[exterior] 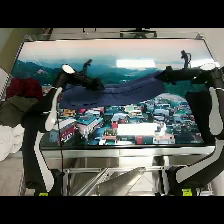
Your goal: Fold the shirts.
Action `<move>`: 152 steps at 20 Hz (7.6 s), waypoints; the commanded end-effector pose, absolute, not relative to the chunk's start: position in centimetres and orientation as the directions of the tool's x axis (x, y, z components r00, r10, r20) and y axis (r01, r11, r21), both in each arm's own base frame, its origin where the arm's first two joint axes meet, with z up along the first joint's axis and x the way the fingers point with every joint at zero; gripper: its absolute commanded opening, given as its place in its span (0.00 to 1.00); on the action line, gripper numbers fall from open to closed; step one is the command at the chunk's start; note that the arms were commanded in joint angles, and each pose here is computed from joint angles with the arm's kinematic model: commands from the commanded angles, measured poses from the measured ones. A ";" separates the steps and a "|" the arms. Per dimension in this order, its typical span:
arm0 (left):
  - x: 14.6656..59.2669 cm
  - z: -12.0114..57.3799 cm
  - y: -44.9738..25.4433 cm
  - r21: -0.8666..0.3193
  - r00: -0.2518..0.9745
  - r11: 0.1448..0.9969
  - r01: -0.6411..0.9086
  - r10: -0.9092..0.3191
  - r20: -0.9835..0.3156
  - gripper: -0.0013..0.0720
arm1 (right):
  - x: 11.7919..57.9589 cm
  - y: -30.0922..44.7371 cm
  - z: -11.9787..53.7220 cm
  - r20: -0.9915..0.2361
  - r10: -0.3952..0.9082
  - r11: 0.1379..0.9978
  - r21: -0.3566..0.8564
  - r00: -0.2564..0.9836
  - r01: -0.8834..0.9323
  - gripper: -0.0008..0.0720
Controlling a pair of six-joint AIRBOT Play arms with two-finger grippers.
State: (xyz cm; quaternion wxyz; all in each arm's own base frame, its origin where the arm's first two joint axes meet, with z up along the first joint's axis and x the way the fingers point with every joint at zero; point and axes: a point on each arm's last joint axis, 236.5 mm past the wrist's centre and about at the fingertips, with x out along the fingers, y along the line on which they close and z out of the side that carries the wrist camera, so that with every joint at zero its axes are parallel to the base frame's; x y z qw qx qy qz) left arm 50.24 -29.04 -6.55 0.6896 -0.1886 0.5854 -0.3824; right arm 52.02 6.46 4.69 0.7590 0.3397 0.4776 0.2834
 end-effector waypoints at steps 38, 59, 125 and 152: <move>42.3 22.9 -3.0 -0.603 0.557 0.754 0.260 -0.627 -0.544 0.05 | 47.9 45.1 11.1 -0.158 0.958 0.247 0.878 0.239 -0.410 0.04; 41.2 22.4 -3.5 -0.591 0.511 0.749 0.299 -0.649 -0.564 0.05 | 49.0 30.0 -8.9 -0.665 0.745 0.666 0.746 0.047 -0.002 0.96; 39.8 21.8 -4.1 -0.593 0.450 0.735 0.327 -0.673 -0.586 0.05 | 36.2 -23.3 9.8 -0.921 0.073 0.551 0.358 0.384 0.754 0.04; 39.8 21.8 -4.1 -0.594 0.449 0.735 0.327 -0.674 -0.587 0.05 | 35.0 -24.6 10.7 -0.770 0.318 0.494 0.632 0.553 0.597 0.04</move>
